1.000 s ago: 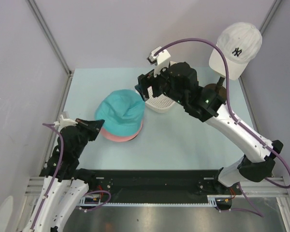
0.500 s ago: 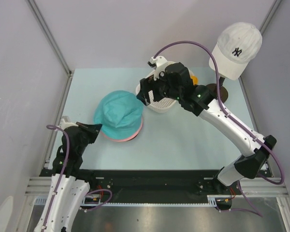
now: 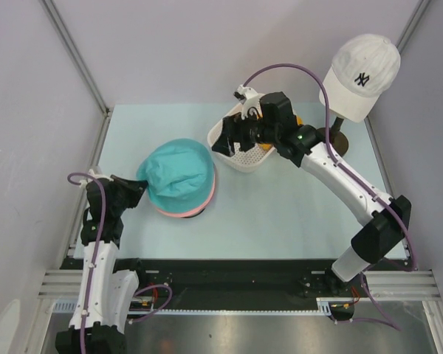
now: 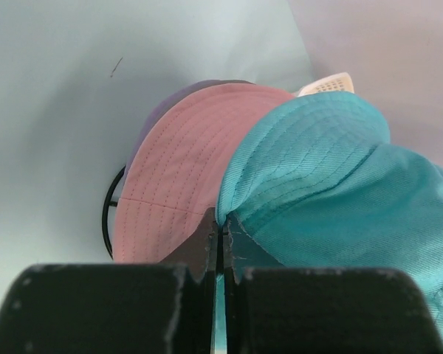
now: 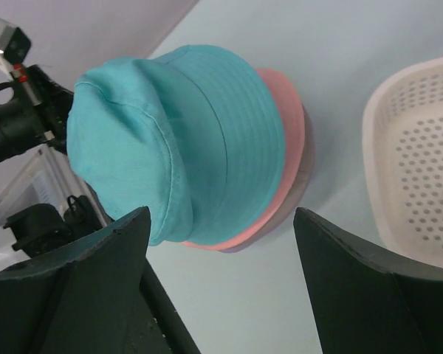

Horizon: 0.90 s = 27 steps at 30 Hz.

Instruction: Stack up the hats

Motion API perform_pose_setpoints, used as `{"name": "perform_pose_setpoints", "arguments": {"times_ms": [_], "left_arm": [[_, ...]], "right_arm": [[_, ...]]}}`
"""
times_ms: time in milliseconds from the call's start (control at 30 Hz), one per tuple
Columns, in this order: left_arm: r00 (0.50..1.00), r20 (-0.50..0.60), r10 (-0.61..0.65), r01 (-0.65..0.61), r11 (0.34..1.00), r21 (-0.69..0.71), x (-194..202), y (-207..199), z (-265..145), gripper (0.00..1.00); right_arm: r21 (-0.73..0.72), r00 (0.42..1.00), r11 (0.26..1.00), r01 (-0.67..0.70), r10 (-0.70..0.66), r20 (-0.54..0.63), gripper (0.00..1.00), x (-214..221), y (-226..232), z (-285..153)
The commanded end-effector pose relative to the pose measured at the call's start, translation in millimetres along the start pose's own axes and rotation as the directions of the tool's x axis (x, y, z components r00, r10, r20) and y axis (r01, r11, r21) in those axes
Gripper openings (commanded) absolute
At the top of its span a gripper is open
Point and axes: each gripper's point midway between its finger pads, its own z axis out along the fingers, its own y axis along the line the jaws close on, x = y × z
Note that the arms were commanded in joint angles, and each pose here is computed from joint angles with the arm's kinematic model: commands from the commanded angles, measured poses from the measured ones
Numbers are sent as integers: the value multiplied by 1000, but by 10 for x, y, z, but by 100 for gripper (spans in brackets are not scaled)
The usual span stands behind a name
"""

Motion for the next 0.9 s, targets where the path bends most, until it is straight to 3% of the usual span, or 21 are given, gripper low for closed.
{"name": "perform_pose_setpoints", "arguments": {"times_ms": [0, 300, 867], "left_arm": [[997, -11, 83, -82, 995, 55, -65, -92, 94, 0], [983, -16, 181, -179, 980, 92, -114, -182, 116, 0], [974, -14, 224, -222, 970, 101, -112, -167, 121, 0]], "right_arm": [[-231, 1000, 973, -24, 25, 1, 82, -21, 173, 130], [-424, 993, 898, -118, 115, -33, 79, 72, 37, 442], [-519, 989, 842, -148, 127, -76, 76, 171, -37, 772]]}}
